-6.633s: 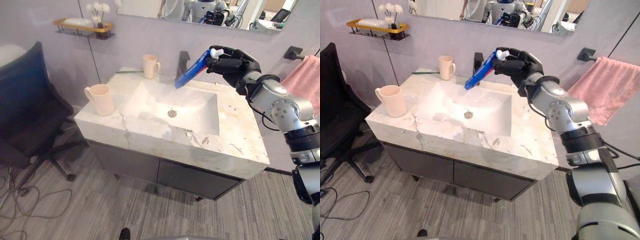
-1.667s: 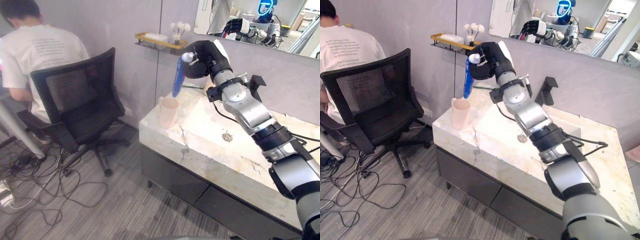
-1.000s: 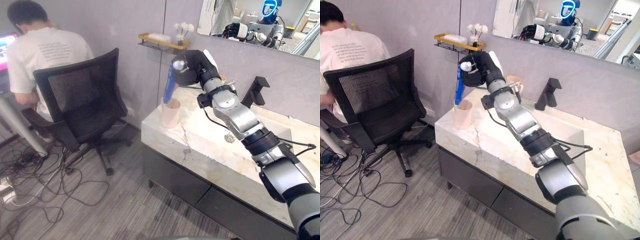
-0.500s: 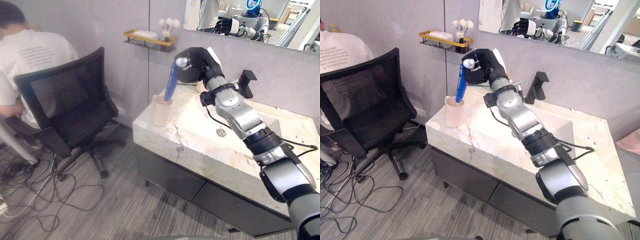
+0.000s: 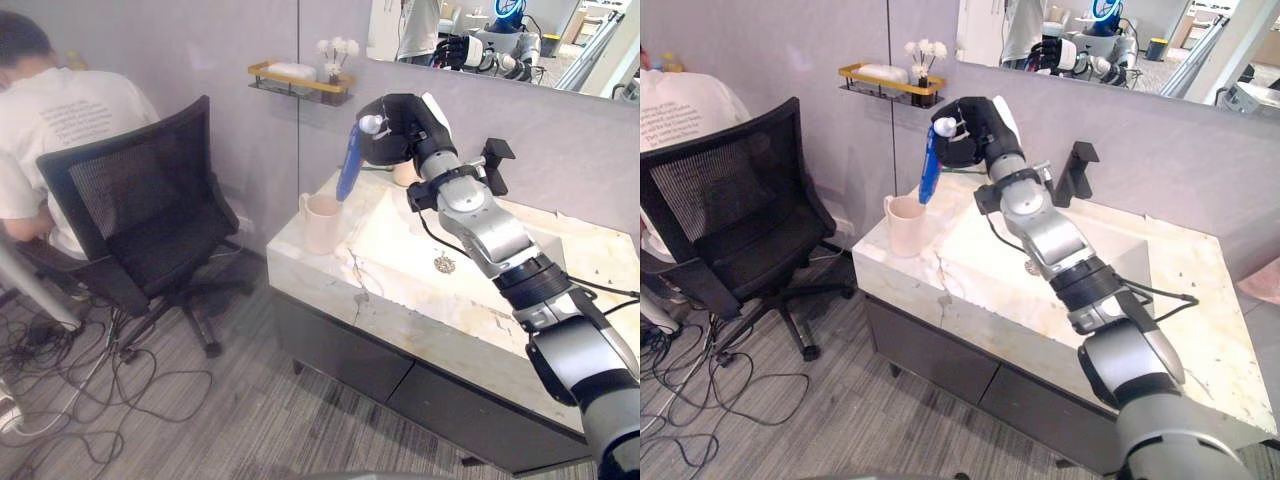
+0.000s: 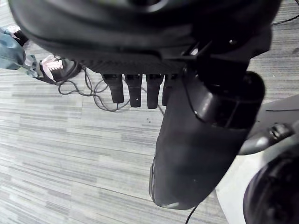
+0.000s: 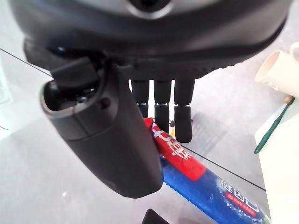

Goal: Organize the bathroom.

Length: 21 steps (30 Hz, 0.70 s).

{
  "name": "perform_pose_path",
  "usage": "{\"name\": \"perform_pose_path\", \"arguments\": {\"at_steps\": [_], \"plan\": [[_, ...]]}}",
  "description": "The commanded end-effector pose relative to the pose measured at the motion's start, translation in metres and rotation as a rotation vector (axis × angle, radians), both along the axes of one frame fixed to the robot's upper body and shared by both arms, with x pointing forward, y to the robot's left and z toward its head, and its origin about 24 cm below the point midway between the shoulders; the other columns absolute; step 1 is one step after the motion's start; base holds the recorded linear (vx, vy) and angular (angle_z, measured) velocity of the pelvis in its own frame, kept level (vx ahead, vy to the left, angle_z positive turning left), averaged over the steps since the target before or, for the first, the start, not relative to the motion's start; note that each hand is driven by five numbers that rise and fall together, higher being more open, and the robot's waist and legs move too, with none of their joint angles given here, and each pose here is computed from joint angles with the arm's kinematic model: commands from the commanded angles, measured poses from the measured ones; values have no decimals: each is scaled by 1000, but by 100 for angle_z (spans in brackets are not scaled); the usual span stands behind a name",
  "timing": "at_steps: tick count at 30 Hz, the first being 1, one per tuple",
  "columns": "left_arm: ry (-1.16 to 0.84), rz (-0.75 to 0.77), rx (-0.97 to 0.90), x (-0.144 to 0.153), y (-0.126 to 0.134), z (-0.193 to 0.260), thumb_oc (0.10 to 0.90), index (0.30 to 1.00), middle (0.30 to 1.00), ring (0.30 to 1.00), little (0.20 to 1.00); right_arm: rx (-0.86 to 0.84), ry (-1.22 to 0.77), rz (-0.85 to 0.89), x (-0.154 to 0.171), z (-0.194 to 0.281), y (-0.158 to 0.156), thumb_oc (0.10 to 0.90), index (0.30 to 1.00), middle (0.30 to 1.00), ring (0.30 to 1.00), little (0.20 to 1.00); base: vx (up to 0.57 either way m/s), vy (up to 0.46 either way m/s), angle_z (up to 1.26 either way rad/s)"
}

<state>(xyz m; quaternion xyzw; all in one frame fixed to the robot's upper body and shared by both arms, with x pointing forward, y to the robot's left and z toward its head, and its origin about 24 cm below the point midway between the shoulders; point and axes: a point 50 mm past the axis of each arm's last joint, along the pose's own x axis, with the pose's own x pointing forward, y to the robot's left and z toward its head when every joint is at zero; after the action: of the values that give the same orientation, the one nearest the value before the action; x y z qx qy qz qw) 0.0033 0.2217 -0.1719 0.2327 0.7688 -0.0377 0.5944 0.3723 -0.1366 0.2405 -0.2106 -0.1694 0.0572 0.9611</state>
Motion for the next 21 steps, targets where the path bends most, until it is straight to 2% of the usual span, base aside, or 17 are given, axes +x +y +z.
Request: {"name": "perform_pose_path", "arguments": {"at_steps": [1, 21], "plan": [[116, -47, 107, -14, 28, 9, 800, 900, 900, 900, 900, 113, -365, 39, -21, 82, 1, 400, 300, 300, 300, 300, 0, 0, 0], [107, -27, 108, -12, 27, 8, 800, 900, 900, 900, 900, 77, -417, 68, -28, 90, 6, 400, 300, 300, 300, 300, -3, 2, 0]]}}
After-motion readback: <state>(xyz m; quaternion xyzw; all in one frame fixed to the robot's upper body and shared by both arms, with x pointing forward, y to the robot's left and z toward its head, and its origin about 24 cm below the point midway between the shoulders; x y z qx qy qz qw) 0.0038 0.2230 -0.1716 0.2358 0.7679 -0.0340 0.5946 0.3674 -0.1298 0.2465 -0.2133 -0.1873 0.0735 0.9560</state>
